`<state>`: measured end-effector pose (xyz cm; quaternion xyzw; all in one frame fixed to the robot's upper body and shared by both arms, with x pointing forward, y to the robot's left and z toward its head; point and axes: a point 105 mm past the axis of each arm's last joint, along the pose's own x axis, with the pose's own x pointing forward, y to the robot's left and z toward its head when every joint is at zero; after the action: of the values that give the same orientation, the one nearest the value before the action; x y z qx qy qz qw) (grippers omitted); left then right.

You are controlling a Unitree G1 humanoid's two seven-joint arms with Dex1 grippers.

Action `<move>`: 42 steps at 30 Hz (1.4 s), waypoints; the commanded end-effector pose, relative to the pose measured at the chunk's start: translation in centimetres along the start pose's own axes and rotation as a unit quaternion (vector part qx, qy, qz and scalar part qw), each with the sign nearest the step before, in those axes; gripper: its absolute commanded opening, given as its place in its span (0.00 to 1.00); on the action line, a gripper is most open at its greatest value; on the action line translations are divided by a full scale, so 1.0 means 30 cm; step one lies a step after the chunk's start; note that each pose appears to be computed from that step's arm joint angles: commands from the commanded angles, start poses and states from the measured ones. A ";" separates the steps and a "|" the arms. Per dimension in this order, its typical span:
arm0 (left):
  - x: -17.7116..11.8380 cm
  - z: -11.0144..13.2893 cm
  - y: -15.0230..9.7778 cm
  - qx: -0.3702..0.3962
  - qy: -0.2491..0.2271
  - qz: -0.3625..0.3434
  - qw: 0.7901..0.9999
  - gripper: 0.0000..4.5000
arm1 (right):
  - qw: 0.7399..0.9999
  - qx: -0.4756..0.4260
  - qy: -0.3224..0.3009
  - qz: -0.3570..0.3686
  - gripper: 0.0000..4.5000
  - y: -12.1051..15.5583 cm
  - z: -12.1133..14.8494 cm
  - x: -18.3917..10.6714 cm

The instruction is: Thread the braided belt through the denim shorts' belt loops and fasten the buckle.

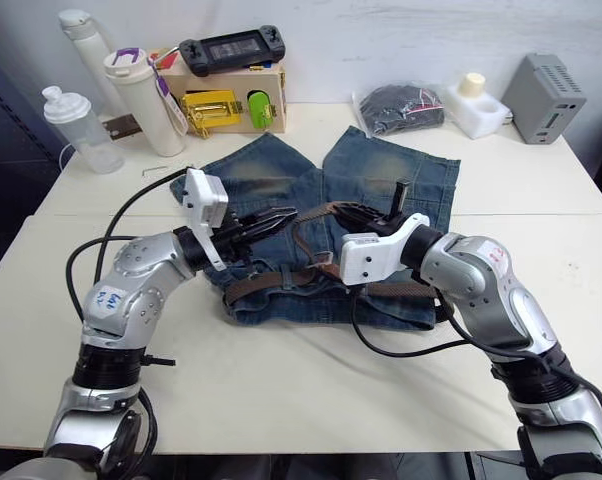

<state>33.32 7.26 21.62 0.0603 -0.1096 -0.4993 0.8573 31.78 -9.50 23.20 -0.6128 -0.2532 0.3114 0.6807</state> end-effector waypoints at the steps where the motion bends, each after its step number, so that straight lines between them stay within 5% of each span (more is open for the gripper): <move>1: 0.022 0.049 -0.012 0.070 -0.014 -0.011 0.997 0.01 | 1.000 -0.011 -0.010 -0.016 0.00 -0.027 0.029 -0.012; 7: 0.026 0.017 -0.043 0.081 0.000 -0.032 0.996 0.01 | 1.000 -0.006 -0.002 -0.016 0.00 -0.024 0.021 -0.014; 10: 0.026 0.004 -0.039 0.076 0.006 -0.026 0.997 0.21 | 1.000 -0.003 0.001 -0.017 0.00 -0.023 0.018 -0.014; 18: 0.035 -0.037 -0.016 0.105 0.038 -0.005 0.994 0.99 | 1.000 0.002 0.004 -0.017 0.00 -0.020 0.015 -0.012; 23: 0.054 -0.056 -0.012 0.106 0.043 0.006 0.993 0.99 | 1.000 0.007 0.001 -0.019 0.00 -0.022 0.021 -0.015; 27: 0.070 -0.066 -0.001 0.106 0.041 0.023 0.993 0.71 | 1.000 0.009 -0.002 -0.019 0.00 -0.022 0.027 -0.017; 34: 0.066 -0.065 -0.004 0.098 0.034 0.028 0.994 0.01 | 1.000 0.017 -0.001 -0.017 0.00 -0.019 0.028 -0.018; 39: 0.061 -0.067 -0.012 0.090 0.031 0.029 0.995 0.01 | 0.999 0.041 -0.001 -0.017 0.00 -0.014 0.029 -0.018; 42: 0.062 -0.066 -0.012 0.086 0.028 0.033 0.995 0.00 | 0.996 0.078 0.001 -0.040 0.27 -0.036 0.022 -0.021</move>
<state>34.87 5.47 18.46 0.1479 -0.1003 -0.4604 0.8695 31.55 -9.34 22.61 -0.5667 -0.2274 0.3185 0.7250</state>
